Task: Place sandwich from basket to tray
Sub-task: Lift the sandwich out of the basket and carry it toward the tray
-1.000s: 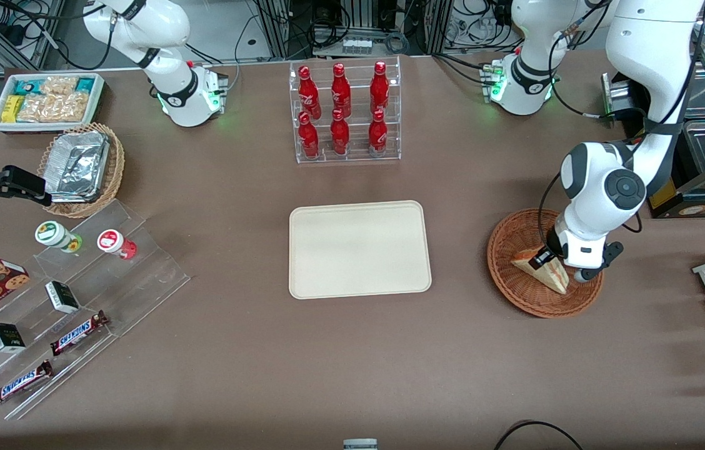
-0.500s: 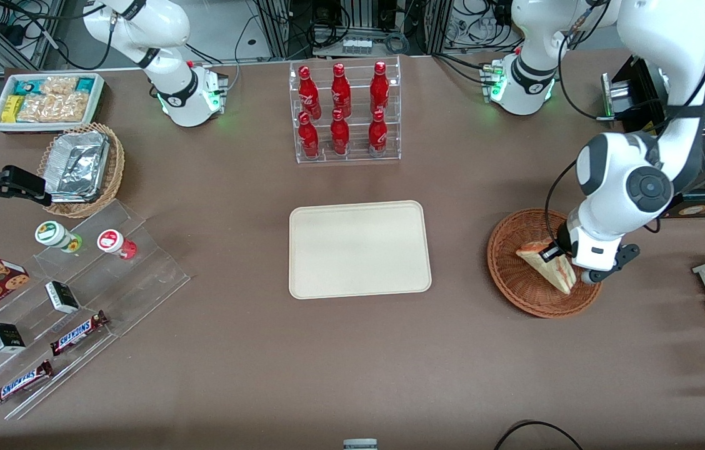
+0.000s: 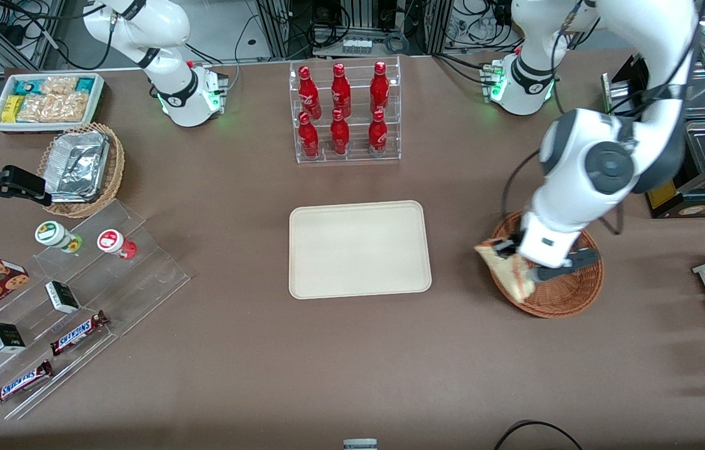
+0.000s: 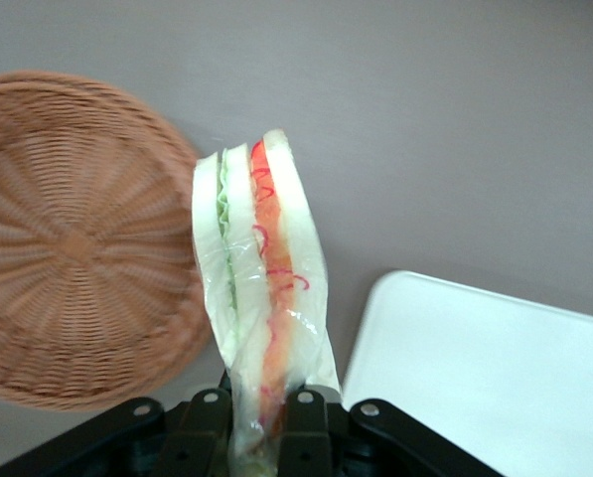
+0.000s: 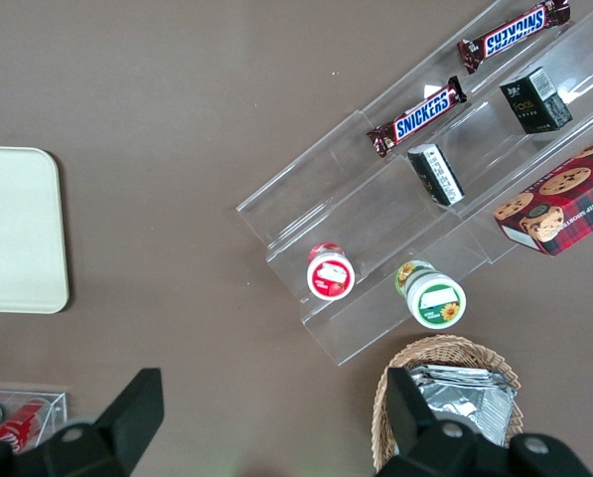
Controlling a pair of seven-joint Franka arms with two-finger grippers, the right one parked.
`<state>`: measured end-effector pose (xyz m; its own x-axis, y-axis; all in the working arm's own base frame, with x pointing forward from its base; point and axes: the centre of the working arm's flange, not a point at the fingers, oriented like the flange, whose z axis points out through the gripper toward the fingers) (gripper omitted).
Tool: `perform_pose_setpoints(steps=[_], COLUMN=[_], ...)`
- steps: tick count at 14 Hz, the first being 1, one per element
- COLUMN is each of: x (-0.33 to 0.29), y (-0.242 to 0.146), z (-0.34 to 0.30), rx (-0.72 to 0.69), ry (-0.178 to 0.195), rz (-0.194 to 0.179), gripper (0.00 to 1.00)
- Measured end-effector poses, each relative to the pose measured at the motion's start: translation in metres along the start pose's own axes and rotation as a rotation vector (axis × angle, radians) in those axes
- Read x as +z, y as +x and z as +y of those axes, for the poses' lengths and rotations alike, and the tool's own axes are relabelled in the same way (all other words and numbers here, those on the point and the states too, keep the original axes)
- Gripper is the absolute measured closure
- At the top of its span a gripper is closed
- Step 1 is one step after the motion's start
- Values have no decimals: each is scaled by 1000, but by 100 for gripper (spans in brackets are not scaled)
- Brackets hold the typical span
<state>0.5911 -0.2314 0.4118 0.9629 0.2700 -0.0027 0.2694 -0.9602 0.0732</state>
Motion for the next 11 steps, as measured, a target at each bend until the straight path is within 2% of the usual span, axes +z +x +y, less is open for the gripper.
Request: perform_pose_setpoints(steps=[5, 6, 9, 11], x=[32, 42, 81, 105], y=[-37, -48, -86, -111], z=[109, 130, 184, 211], rx=[160, 196, 316, 372], ry=[-35, -35, 2, 3], rz=[-25, -30, -31, -35], gripper=[83, 83, 83, 83])
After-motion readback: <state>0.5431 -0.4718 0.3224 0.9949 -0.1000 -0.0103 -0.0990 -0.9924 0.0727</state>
